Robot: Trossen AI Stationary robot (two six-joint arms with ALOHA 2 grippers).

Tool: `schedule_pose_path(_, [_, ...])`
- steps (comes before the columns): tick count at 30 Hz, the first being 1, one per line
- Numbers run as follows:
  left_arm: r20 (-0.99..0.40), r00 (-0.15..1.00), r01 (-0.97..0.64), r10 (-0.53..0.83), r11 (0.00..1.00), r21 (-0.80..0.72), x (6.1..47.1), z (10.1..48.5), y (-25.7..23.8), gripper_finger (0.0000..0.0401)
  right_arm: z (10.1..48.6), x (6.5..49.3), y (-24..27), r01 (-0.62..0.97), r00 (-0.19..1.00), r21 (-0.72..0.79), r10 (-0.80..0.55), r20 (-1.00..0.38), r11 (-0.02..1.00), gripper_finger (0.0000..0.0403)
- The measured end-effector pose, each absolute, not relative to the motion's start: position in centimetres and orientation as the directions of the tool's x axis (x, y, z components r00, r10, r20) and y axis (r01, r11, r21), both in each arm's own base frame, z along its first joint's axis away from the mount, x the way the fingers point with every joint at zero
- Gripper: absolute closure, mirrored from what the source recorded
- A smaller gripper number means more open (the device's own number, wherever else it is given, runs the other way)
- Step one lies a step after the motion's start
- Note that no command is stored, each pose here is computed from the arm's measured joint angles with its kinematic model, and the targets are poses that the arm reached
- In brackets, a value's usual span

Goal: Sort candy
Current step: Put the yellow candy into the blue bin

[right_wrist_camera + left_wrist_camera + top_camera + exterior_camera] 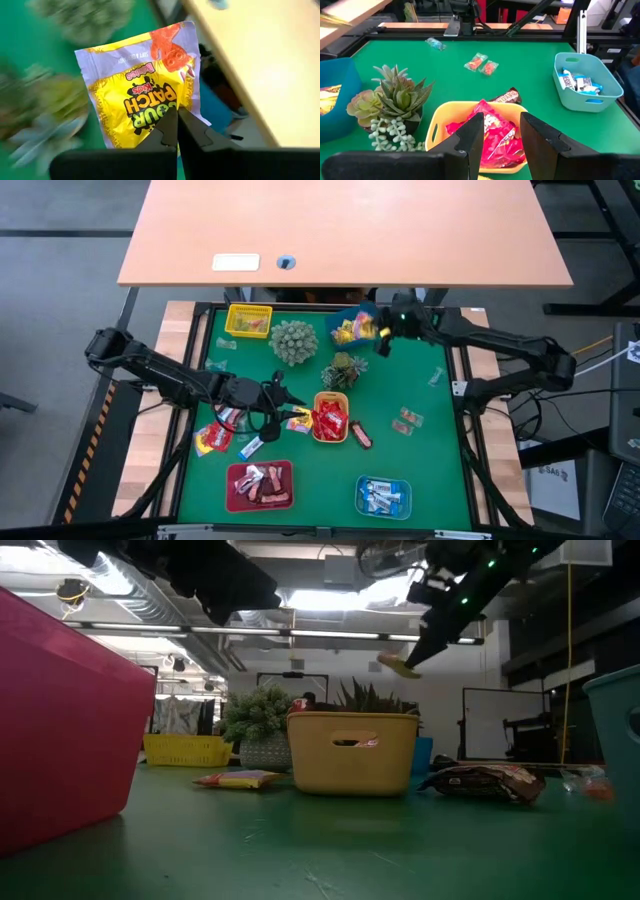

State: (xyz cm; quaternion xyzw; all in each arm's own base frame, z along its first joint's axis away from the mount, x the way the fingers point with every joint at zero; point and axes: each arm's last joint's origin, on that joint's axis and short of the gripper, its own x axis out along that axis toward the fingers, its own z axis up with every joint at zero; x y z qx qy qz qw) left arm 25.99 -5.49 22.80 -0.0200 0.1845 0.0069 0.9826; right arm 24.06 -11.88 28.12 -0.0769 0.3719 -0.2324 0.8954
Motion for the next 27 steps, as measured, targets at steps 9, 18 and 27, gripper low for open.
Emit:
schedule_pose_path(9, [-0.376,0.926,-0.022,0.008,0.999,-0.031,25.9,22.7,-5.5,0.0287,27.0,24.4,-15.2,0.457,0.579,-0.304,-0.539,-0.611,0.836,0.0379])
schedule_pose_path(18, [-0.391,0.920,-0.045,0.009,0.996,-0.082,25.9,22.5,-5.5,0.0286,26.0,25.0,-15.5,0.448,0.564,-0.308,-0.532,-0.631,0.839,0.0293])
schedule_pose_path(27, [-0.550,0.835,-0.118,0.022,0.983,-0.140,25.1,20.9,-5.3,0.0286,25.8,25.0,-15.4,0.438,0.563,-0.298,-0.517,-0.644,0.848,0.0246])
